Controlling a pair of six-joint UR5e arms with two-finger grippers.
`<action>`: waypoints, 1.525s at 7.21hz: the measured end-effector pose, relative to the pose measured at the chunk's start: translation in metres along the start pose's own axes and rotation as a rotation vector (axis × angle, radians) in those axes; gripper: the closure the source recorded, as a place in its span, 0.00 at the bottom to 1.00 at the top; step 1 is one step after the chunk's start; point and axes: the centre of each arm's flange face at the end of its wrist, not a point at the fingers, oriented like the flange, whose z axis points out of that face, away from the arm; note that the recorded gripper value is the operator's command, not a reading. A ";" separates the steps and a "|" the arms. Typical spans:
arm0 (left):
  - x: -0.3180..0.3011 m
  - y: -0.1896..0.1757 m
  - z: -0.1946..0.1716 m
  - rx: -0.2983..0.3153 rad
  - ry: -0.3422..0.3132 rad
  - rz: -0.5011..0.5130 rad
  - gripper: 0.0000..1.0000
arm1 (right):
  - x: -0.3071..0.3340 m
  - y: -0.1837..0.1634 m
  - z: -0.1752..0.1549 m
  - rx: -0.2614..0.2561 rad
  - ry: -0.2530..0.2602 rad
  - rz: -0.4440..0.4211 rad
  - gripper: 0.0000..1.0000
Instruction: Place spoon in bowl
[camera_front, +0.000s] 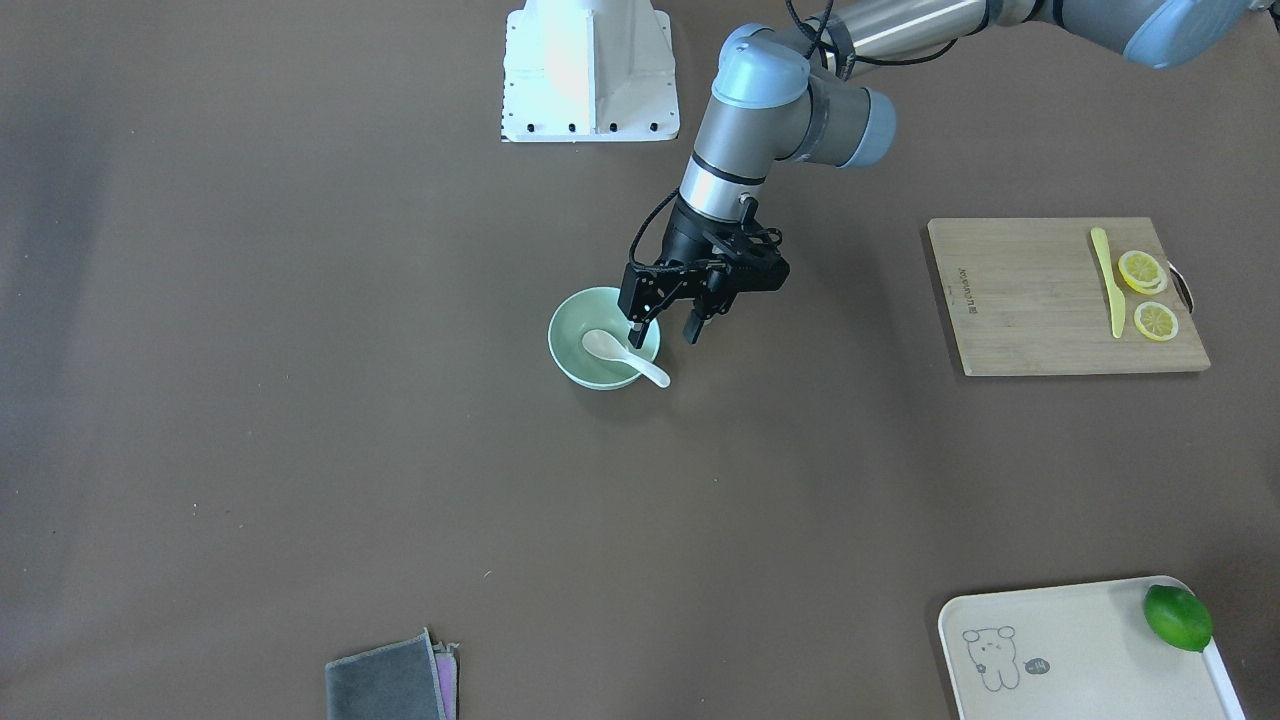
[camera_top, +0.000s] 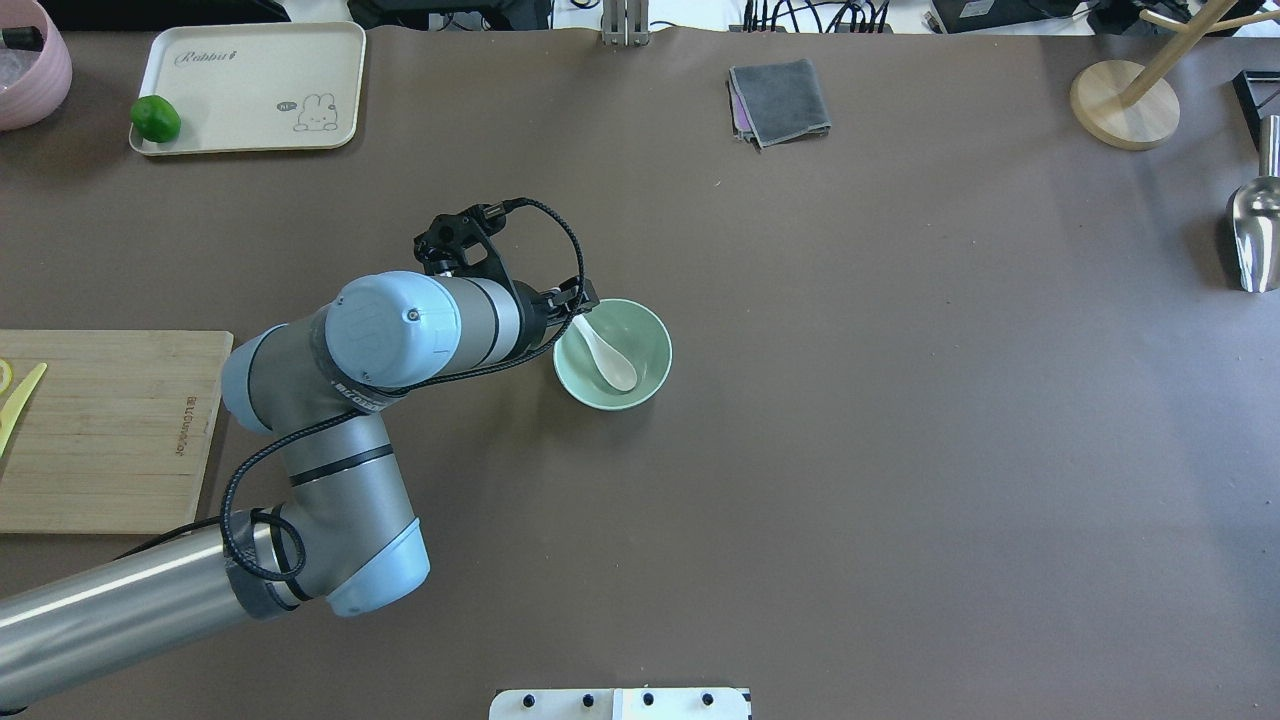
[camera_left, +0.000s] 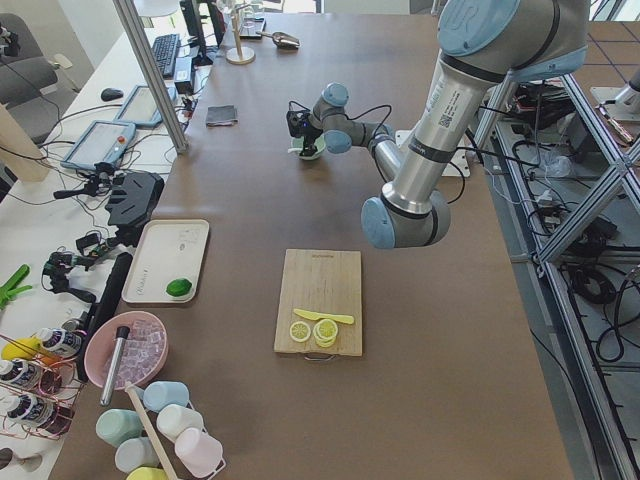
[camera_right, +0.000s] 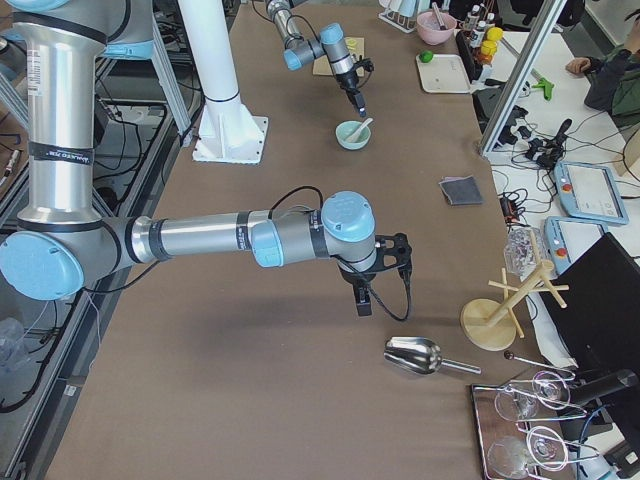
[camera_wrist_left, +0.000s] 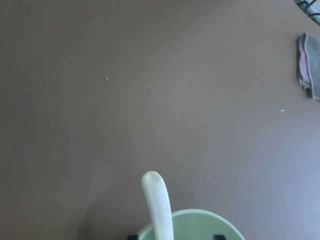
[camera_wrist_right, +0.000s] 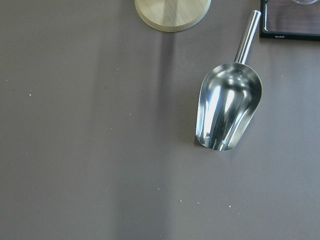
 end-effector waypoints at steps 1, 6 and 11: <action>-0.026 -0.014 -0.028 -0.024 -0.061 0.091 0.02 | 0.003 0.004 0.002 -0.005 0.000 0.002 0.00; -0.289 -0.206 -0.217 -0.277 -0.309 0.544 0.02 | 0.015 0.019 0.010 -0.006 0.024 0.004 0.00; -0.539 -0.275 -0.314 -0.336 -0.254 0.547 0.02 | 0.050 0.062 0.035 0.000 0.034 -0.004 0.00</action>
